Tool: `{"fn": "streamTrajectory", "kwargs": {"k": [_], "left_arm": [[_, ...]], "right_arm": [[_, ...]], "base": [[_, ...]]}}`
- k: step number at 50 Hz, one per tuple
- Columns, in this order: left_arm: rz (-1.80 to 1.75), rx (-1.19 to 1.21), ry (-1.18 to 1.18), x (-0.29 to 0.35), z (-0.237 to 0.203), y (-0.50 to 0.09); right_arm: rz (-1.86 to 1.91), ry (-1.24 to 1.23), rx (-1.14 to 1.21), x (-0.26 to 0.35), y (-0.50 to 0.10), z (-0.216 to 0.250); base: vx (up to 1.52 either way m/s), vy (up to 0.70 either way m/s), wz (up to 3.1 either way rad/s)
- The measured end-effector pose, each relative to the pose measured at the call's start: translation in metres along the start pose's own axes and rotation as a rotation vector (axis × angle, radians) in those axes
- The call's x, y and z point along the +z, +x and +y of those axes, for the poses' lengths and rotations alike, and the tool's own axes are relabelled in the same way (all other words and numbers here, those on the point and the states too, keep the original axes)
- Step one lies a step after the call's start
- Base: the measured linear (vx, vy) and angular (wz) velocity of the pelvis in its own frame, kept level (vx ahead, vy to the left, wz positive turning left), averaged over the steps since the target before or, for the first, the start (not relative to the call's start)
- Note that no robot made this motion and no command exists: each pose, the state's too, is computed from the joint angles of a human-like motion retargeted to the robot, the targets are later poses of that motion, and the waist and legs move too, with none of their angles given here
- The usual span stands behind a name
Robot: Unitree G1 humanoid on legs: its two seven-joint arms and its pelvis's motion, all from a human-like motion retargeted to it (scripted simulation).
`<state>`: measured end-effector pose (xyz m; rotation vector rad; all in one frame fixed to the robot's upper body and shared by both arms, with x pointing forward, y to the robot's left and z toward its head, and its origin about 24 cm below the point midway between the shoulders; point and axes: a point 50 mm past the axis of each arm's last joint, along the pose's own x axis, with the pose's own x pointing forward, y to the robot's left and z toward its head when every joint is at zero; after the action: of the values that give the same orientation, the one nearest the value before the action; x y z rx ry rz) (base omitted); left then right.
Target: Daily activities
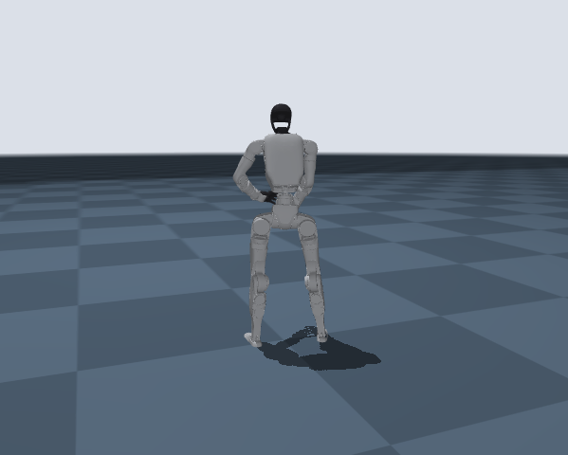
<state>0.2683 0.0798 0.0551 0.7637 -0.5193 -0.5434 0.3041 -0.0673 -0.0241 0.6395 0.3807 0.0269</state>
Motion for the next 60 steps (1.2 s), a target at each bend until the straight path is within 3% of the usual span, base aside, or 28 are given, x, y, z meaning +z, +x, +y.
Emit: {"fn": "streamTrajectory", "kwargs": {"k": [18, 36, 48, 60], "left_arm": [[-0.281, 0.128, 0.172, 0.045, 0.015, 0.041], [-0.444, 0.131, 0.392, 0.076, 0.025, 0.111], [-0.472, 0.138, 0.339, 0.094, 0.018, 0.122], [-0.45, 0.055, 0.139, 0.095, -0.006, 0.093]], "right_arm": [[-0.082, 0.054, -0.101, 0.056, 0.031, 0.009], [-0.152, -0.116, -0.034, 0.075, 0.036, 0.035], [-0.176, -0.126, -0.145, 0.093, 0.038, 0.015], [-0.149, -0.099, -0.213, 0.099, 0.034, -0.02]], "base": [[0.0, 0.0, 0.0], [0.0, 0.0, 0.0], [0.0, 0.0, 0.0], [0.0, 0.0, 0.0]]}}
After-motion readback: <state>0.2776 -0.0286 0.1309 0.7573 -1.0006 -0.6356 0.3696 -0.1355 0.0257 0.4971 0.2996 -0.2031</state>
